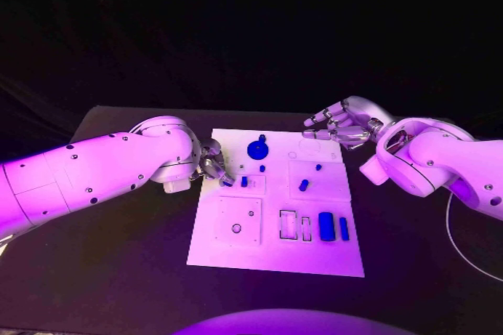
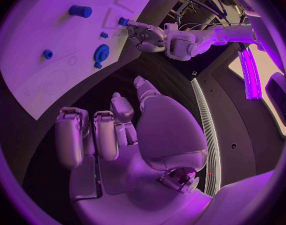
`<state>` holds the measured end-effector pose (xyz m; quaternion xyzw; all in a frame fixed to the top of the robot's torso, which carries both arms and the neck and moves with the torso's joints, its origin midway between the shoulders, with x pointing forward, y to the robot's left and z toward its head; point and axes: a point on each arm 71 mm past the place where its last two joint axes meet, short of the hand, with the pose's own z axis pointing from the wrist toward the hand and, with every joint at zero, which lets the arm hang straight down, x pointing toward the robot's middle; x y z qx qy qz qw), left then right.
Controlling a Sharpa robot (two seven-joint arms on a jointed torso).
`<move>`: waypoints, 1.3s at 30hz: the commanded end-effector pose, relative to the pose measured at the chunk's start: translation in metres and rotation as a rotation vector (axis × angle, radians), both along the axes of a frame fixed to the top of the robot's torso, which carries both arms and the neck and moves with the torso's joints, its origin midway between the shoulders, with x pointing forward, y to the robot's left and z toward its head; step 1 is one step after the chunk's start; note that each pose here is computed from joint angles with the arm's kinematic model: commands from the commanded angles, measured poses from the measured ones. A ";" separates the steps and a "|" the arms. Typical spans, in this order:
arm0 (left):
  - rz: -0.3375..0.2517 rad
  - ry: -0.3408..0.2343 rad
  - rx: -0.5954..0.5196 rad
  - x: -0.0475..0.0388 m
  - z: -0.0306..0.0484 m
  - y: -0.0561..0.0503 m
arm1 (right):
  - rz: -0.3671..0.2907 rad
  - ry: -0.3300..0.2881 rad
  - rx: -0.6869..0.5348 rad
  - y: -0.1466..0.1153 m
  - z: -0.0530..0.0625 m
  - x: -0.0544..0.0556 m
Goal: Assemble the parts on the task board
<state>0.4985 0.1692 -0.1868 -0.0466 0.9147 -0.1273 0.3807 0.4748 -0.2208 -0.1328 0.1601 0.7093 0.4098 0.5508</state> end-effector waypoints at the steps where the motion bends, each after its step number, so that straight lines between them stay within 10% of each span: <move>1: -0.033 0.074 0.018 -0.0065 -0.0099 -0.004 | 0.014 0.005 -0.005 0.001 -0.001 0.000; 39: -0.015 0.148 0.112 0.0005 -0.0141 -0.013 | 0.022 0.010 -0.006 0.003 -0.001 -0.002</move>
